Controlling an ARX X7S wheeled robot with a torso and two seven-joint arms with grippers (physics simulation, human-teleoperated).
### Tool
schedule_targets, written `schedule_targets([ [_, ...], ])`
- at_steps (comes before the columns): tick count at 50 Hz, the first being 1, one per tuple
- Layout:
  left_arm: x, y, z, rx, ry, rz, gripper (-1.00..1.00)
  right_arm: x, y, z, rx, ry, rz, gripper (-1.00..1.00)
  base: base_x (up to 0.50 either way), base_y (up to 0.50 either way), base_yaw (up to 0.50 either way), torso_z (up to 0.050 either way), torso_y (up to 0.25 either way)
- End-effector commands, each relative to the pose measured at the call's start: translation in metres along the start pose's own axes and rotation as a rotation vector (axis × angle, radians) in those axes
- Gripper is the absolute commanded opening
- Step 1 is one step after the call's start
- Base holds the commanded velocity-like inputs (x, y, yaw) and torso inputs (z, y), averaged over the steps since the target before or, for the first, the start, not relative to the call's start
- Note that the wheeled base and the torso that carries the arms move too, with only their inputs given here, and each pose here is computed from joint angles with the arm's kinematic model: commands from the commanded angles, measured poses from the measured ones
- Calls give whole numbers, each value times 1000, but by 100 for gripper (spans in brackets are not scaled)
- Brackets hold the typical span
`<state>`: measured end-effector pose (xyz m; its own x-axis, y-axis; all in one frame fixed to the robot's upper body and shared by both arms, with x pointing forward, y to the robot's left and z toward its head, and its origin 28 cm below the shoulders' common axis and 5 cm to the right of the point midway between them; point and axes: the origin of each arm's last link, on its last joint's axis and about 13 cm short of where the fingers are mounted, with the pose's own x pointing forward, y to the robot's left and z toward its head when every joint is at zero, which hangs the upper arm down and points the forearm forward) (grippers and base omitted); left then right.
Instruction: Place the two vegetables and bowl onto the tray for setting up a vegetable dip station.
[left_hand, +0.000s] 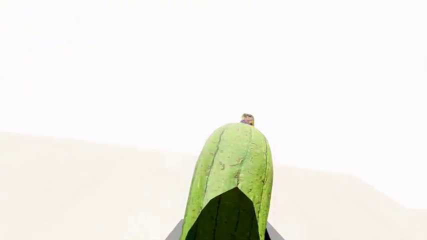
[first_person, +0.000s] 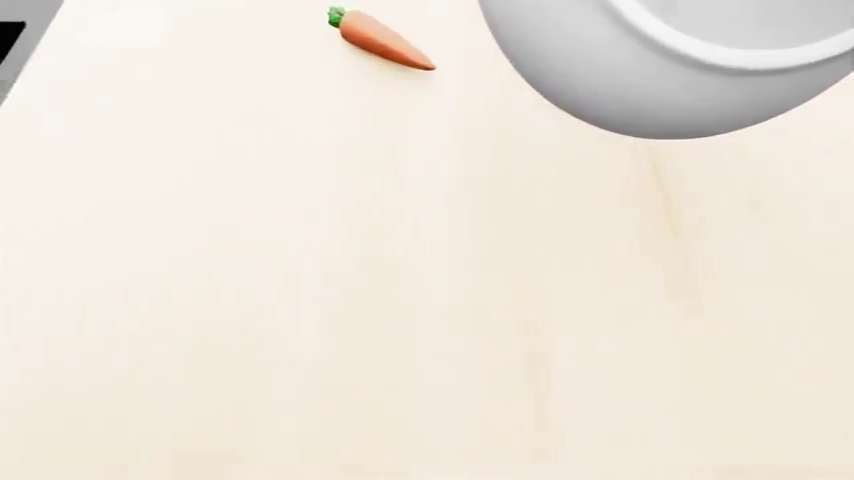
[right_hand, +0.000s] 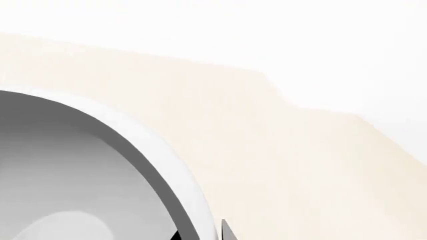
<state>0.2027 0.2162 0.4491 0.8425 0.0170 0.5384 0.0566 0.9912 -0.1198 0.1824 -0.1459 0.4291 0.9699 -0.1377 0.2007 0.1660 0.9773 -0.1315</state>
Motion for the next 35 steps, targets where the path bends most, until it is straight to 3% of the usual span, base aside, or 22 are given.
schedule_targets([
  [1, -9, -2, 8, -33, -23, -16, -100, -1, -1, 4, -9, -29, -5, -100, 1, 500, 0, 0, 0],
  [24, -9, -1, 10, -46, -27, -18, -100, 1, 1, 2, -20, -16, -8, -100, -3, 500, 0, 0, 1],
  [35, -9, -2, 9, -47, -25, -19, -100, 2, 3, 1, -39, 7, -10, -100, -263, 477, 0, 0, 0],
])
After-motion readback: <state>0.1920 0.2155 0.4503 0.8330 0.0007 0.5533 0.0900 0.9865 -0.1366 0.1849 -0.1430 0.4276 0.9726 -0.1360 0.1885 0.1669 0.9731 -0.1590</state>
